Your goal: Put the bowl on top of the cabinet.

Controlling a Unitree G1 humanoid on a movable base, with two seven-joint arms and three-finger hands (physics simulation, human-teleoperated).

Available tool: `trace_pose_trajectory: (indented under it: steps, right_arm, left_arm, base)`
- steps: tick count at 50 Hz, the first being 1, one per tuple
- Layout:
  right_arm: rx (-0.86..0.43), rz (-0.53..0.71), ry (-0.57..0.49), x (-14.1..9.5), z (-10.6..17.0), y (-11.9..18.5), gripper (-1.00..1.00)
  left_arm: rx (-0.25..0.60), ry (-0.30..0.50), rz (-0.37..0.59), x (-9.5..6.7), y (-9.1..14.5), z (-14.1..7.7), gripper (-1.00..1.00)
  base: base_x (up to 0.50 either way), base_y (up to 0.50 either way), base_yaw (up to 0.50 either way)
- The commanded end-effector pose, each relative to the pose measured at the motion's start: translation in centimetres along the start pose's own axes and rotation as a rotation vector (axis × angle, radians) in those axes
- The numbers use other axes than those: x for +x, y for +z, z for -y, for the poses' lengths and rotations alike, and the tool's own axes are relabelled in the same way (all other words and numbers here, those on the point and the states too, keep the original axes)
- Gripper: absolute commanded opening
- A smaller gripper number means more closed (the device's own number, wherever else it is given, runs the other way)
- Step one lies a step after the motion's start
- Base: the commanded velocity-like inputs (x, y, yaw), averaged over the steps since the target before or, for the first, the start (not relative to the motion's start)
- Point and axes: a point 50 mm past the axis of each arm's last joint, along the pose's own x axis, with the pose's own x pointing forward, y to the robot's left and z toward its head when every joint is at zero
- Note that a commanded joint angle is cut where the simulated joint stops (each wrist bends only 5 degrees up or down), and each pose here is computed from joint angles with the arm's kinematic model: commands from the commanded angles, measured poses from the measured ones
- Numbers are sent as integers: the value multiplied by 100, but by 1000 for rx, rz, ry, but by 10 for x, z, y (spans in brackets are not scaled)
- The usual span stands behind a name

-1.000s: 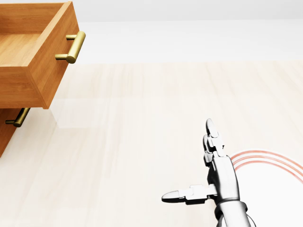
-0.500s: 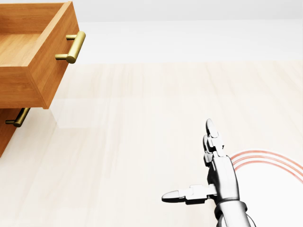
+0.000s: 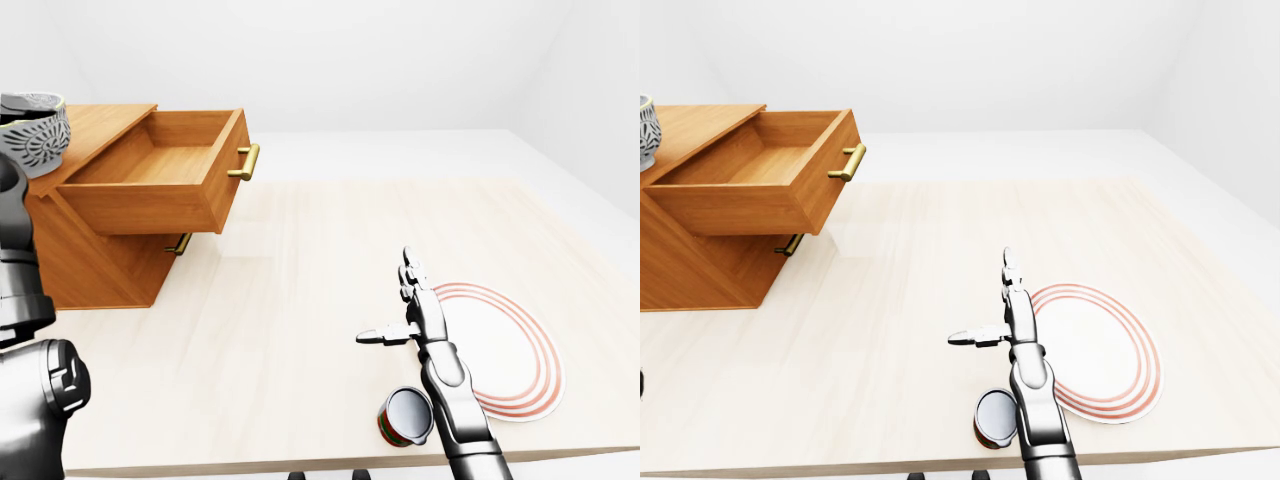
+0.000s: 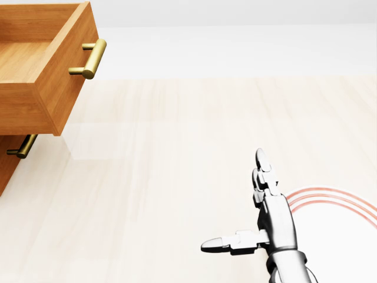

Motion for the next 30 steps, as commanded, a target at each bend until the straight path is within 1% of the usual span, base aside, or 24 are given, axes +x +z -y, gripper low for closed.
trace_pose_trajectory:
  steps: [1,4,6,8,9,10,11,13,14,17,20,21,23,24,25,30]
  right_arm:
    - [-1,1,4,-1,-1,0,100]
    - [-1,2,3,-1,-1,0,100]
    - [-2,2,4,-1,-1,0,100]
    - [-3,2,4,-1,-1,0,100]
    - [-3,0,4,0,-2,0,100]
    - [-3,0,4,0,-2,0,100]
    - [-3,1,6,-1,-2,0,100]
    - [-4,2,6,-1,-2,0,100]
    - [-4,2,6,-1,-2,0,100]
    - [-5,1,6,0,-2,0,100]
    - [-5,0,7,0,-2,0,100]
    - [-5,-1,7,0,-2,-1,100]
    - [-5,0,7,0,-2,0,100]
    - [-5,0,7,0,-2,0,100]
    - [-5,0,8,0,-2,-1,100]
    - [-2,1,8,0,-1,-1,100]
  left_arm:
    - [-417,226,261,-23,64,-75,100]
    - [-482,226,337,-37,77,-89,100]
    - [-550,226,400,-53,87,-102,100]
    - [-565,235,443,-62,93,-111,100]
    - [-604,234,482,-72,99,-119,100]
    - [-606,233,484,-73,99,-120,100]
    - [-619,238,517,-79,104,-126,100]
    - [-643,235,544,-84,108,-131,100]
    - [-656,233,558,-89,110,-134,100]
    - [-663,230,570,-96,112,-136,100]
    - [-687,231,585,-105,113,-141,100]
    - [-708,226,598,-108,115,-144,100]
    - [-716,223,623,-120,118,-150,100]
    - [-717,223,623,-120,118,-150,100]
    - [-733,213,633,-125,120,-152,100]
    - [-733,185,595,-129,119,-144,100]
  base:
    - [0,0,0]
    - [0,0,0]
    - [0,0,0]
    - [0,0,0]
    - [0,0,0]
    - [0,0,0]
    - [0,0,0]
    - [0,0,0]
    - [0,0,0]
    - [0,0,0]
    - [0,0,0]
    - [0,0,0]
    - [0,0,0]
    - [0,0,0]
    - [0,0,0]
    - [0,0,0]
